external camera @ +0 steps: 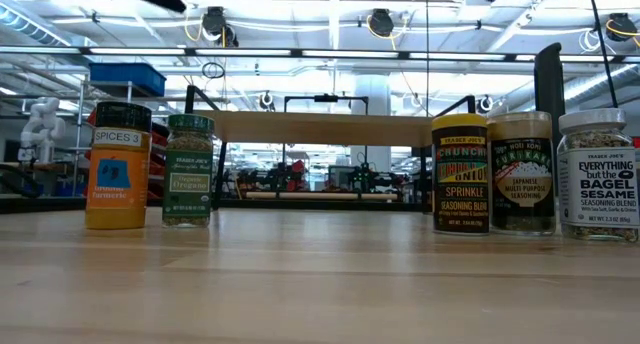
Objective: Shelf spices
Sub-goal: Put the green seasoning bottle on the shelf
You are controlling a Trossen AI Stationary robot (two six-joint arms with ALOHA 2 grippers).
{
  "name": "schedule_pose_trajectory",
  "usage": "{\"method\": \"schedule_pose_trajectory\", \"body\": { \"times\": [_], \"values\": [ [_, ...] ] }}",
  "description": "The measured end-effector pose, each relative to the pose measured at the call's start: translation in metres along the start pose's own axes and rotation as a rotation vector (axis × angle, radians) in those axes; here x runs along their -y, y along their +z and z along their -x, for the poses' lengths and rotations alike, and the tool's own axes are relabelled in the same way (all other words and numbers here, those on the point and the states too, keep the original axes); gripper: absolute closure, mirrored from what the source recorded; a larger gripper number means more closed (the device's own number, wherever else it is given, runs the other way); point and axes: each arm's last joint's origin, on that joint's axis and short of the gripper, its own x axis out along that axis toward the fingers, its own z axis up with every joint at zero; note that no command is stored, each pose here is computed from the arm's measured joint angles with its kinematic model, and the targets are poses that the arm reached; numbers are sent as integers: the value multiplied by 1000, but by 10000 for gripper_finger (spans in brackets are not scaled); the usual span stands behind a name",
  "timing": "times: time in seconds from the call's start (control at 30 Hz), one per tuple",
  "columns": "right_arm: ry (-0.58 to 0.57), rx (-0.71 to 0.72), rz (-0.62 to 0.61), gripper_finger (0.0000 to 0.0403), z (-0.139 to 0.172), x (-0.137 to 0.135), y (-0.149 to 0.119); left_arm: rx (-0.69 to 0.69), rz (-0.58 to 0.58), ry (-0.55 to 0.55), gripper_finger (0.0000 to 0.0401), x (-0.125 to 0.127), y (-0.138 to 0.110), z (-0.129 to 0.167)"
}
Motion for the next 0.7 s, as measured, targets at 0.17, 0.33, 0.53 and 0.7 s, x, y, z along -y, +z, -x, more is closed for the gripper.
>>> {"method": "schedule_pose_trajectory", "body": {
  "times": [0.17,0.33,0.53,0.7],
  "values": [
    [27,50,-1,227,-12,10,10,32,67,-4,146,-6,3,7],
    [53,143,18,222,-29,27,24,108,-88,56,146,-7,10,4],
    [94,132,23,202,-51,48,25,172,-89,89,146,-6,18,5],
    [90,96,61,187,-71,45,16,173,-30,84,146,-6,17,5]
  ]
}}
